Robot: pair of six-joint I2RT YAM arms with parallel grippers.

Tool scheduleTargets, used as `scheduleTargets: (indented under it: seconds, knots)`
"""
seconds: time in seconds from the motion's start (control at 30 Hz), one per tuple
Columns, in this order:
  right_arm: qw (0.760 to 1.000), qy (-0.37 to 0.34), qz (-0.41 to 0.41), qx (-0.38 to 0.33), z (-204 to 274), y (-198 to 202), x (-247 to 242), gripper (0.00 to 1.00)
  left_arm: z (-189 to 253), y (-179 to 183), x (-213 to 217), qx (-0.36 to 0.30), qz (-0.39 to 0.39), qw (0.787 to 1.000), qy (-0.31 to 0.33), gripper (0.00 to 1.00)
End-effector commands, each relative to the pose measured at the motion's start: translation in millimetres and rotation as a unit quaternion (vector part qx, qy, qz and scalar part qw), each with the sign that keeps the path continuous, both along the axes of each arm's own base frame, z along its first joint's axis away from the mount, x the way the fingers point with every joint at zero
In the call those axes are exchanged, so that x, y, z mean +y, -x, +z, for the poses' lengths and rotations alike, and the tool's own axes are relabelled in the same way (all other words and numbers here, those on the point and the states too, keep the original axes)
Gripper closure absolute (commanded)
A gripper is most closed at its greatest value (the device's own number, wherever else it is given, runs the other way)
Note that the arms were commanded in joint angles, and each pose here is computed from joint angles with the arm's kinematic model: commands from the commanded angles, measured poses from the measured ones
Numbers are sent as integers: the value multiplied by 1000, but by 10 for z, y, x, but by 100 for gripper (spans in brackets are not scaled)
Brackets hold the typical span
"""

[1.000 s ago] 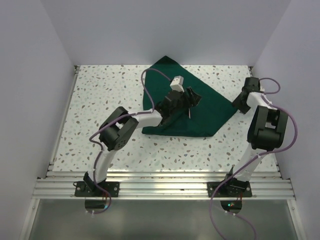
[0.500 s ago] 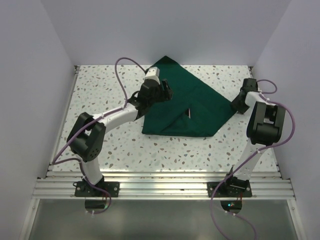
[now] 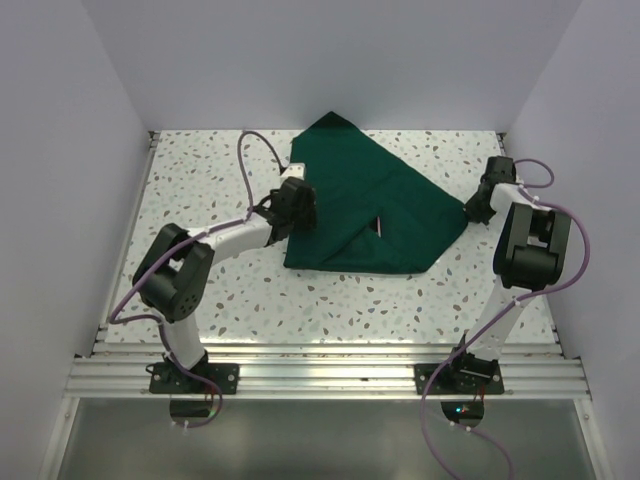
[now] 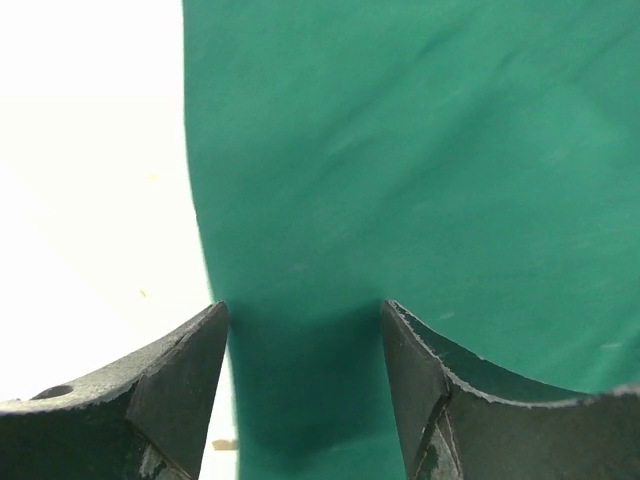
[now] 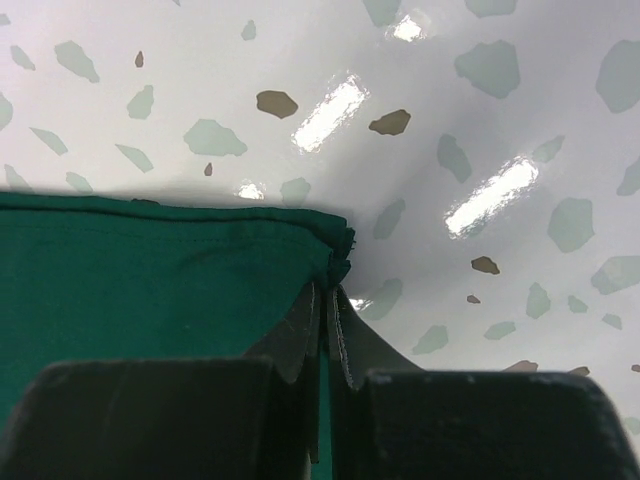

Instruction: Prepare the surgical pack

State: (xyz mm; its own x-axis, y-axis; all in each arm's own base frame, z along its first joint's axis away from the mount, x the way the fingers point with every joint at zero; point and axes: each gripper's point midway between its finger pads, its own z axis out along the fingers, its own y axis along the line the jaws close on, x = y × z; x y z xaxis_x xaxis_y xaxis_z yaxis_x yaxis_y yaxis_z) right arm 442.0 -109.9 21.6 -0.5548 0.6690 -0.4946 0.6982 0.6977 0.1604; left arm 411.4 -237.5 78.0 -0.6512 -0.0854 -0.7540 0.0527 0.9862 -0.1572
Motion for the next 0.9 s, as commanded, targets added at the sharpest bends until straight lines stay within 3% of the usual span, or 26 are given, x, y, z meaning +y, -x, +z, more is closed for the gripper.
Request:
scheduleTargets:
  seconds: [0.0, 0.43, 0.6, 0.87]
  knots:
    - [999, -3, 5, -32, 127, -148, 18, 100, 245, 5, 222, -33, 20, 999, -28, 34]
    - [997, 3, 37, -71, 551, -230, 204, 100, -68, 91, 353, 0, 13, 999, -49, 51]
    - [993, 5, 66, -98, 886, -309, 487, 100, -147, 94, 339, 7, 10, 999, -50, 72]
    - [977, 4, 152, -150, 1389, -371, 1373, 100, -325, 123, 373, 22, 12, 999, -46, 100]
